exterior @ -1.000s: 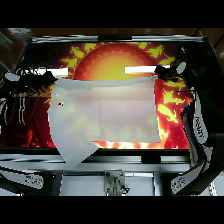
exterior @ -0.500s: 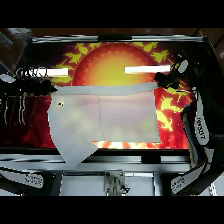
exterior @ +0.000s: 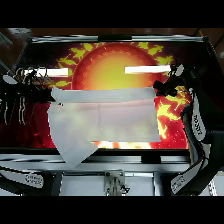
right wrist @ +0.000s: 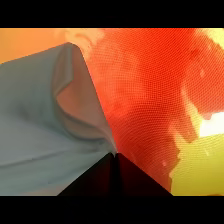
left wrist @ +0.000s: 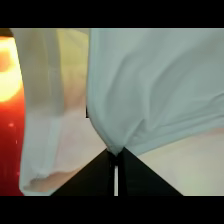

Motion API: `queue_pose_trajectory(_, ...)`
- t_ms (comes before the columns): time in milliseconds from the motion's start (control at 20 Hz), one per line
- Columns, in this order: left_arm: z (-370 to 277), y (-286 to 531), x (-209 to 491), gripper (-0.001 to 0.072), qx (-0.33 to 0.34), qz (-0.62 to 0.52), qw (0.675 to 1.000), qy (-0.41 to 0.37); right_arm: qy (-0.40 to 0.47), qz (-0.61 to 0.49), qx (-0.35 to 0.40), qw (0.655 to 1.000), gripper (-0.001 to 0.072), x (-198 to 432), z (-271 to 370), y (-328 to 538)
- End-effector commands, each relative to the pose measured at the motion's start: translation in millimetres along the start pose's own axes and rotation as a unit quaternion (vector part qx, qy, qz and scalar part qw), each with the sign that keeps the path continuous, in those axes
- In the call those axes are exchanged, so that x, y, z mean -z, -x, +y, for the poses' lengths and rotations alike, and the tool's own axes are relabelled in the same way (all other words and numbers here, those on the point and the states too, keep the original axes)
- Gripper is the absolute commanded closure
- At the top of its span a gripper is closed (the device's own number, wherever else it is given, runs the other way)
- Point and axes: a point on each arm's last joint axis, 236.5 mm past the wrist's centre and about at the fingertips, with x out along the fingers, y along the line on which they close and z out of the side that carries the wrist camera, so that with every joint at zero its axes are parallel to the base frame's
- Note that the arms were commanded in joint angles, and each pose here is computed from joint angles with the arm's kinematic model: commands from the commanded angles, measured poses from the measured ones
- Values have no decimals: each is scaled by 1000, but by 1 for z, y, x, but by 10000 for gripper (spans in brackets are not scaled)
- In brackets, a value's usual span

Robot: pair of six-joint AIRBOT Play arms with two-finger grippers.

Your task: Fold the shirts.

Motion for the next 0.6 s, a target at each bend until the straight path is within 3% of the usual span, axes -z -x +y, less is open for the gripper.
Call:
queue_pose_trajectory(0, 3, -2, 7, 680, -5, 15, 1000, 2, -23, 7, -19, 1000, 659, 0, 0, -5)
queue_pose_trajectory(550, -6, -14, 16, 679, 2, 39, 999, -7, 0, 105, -13, 994, 659, 50, 11, -3)
